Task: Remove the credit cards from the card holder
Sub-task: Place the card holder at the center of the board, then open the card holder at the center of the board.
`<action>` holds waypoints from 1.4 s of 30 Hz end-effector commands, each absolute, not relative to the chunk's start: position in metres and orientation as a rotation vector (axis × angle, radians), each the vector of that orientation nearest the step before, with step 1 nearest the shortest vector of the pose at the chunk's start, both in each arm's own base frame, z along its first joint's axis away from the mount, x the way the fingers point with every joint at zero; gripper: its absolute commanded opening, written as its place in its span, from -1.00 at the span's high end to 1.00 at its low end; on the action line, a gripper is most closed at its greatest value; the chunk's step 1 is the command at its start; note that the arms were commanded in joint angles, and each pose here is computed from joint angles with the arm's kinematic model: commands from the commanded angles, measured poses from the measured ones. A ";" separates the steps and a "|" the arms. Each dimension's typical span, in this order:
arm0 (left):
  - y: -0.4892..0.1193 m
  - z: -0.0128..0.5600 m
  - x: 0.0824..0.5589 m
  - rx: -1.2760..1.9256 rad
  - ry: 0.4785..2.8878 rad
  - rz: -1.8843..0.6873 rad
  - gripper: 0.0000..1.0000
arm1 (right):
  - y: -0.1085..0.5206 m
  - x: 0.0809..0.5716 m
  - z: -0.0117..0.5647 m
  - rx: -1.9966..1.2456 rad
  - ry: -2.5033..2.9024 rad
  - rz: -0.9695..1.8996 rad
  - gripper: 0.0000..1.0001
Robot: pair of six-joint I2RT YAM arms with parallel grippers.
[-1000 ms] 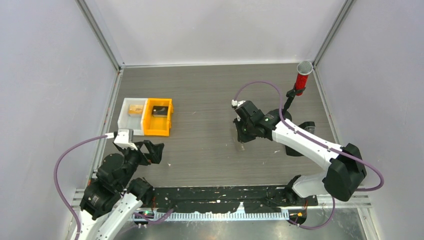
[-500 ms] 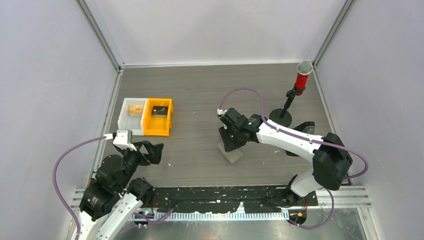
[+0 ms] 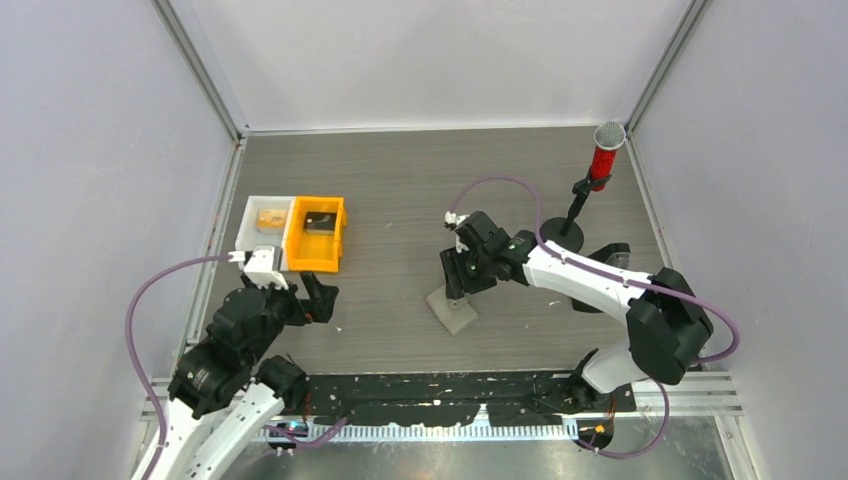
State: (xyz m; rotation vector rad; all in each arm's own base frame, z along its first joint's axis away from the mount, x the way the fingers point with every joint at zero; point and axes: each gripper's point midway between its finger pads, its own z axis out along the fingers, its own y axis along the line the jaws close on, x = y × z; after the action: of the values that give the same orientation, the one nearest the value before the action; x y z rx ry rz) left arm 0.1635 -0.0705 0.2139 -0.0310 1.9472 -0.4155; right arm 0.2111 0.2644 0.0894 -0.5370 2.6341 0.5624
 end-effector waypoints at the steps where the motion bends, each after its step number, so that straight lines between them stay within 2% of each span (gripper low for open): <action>1: -0.102 0.216 0.159 -0.006 2.034 -0.581 -0.92 | 0.265 0.213 0.092 -0.560 2.566 0.590 -0.22; 6: -0.112 0.206 0.161 0.015 2.098 -0.603 -0.90 | 0.261 0.211 0.082 -0.559 2.558 0.548 -0.24; 21: -0.128 0.193 0.149 -0.012 2.128 -0.752 -0.90 | 0.274 0.217 0.080 -0.682 2.466 0.371 -0.12; 29: -0.132 0.195 0.143 -0.034 2.116 -0.812 -0.92 | 0.277 0.213 0.051 -0.746 2.506 0.304 -0.03; 33: -0.132 0.192 0.141 -0.042 2.121 -0.819 -0.91 | 0.270 0.213 0.042 -0.709 2.524 0.242 0.13; 35: -0.131 0.188 0.140 -0.047 2.132 -0.813 -0.90 | 0.267 0.214 0.042 -0.685 2.521 0.230 0.29; 39: -0.133 0.185 0.140 -0.037 2.168 -0.809 -0.88 | 0.268 0.214 0.050 -0.636 2.504 0.260 0.81; 42: -0.136 0.184 0.137 -0.013 2.205 -0.813 -0.88 | 0.270 0.212 0.054 -0.597 2.492 0.310 0.89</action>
State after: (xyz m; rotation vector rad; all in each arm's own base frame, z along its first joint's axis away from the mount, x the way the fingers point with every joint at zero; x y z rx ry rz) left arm 0.1399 -0.1288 0.1794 -0.0492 2.1787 -0.7796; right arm 0.2088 0.2642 0.0394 -0.6872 2.5451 0.2448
